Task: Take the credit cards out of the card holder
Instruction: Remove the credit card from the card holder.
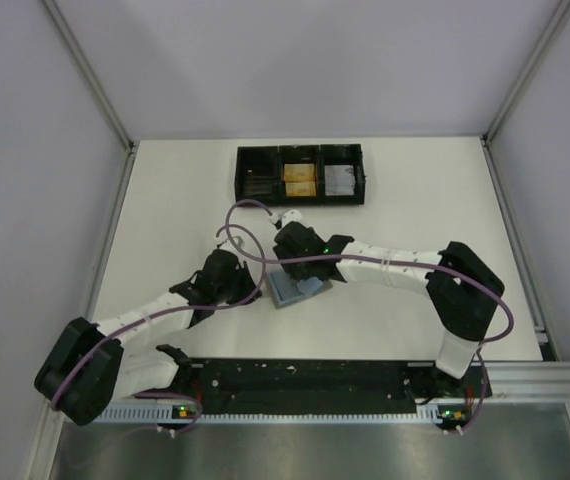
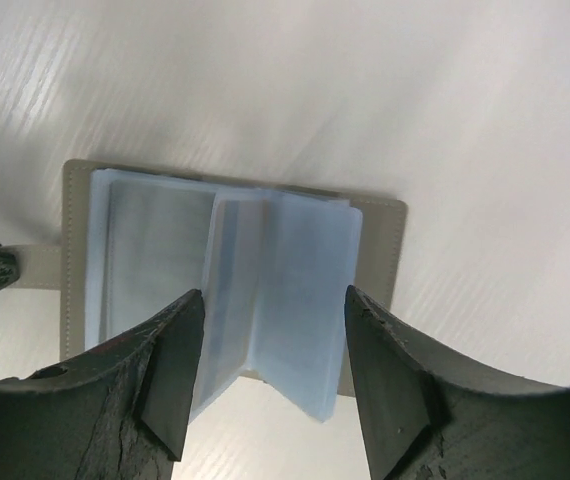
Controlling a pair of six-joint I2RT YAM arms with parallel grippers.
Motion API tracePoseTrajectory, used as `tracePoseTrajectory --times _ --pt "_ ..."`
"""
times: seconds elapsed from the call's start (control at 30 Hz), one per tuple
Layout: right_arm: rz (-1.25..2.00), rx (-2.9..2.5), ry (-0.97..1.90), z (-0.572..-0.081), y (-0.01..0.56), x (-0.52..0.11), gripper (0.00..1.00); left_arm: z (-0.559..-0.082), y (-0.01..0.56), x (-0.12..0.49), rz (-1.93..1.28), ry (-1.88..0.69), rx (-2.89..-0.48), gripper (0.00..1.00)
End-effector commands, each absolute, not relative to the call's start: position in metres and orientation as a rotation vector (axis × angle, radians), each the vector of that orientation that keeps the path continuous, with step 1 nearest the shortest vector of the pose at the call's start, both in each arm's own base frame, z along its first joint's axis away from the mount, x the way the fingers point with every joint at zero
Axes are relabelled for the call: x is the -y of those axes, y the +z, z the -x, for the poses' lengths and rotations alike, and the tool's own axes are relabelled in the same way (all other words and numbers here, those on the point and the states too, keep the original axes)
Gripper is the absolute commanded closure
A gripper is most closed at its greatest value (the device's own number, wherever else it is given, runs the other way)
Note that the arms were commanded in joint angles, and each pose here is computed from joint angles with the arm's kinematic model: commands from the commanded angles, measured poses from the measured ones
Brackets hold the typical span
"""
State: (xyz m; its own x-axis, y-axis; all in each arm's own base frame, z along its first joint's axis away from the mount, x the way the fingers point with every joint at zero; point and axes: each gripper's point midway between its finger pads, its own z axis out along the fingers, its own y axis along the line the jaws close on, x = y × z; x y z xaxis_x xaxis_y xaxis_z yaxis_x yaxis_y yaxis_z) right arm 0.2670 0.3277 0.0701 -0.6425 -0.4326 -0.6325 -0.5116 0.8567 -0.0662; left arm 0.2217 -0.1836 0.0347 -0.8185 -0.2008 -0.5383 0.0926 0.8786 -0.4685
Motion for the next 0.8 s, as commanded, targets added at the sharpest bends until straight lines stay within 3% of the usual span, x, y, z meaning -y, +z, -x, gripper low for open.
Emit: tracePoseTrajectory --times 0.0,0.23,0.6,0.77 --pt "0.625 -2.341 0.047 -0.280 0.081 -0.298 0.42 -0.219 0.029 0.177 0.063 -0.601 -2.466 1.00" --pt "0.635 -2.352 0.031 -0.281 0.074 -0.296 0.42 -0.218 0.028 0.177 0.062 -0.602 -2.468 1.00" --pt "0.547 -2.405 -0.057 -0.291 0.056 -0.259 0.51 -0.221 0.031 0.171 0.078 -0.566 -2.454 1.00" --pt "0.555 -2.375 0.054 -0.292 0.074 -0.273 0.55 -0.233 0.051 0.169 0.096 -0.547 -2.404 0.72"
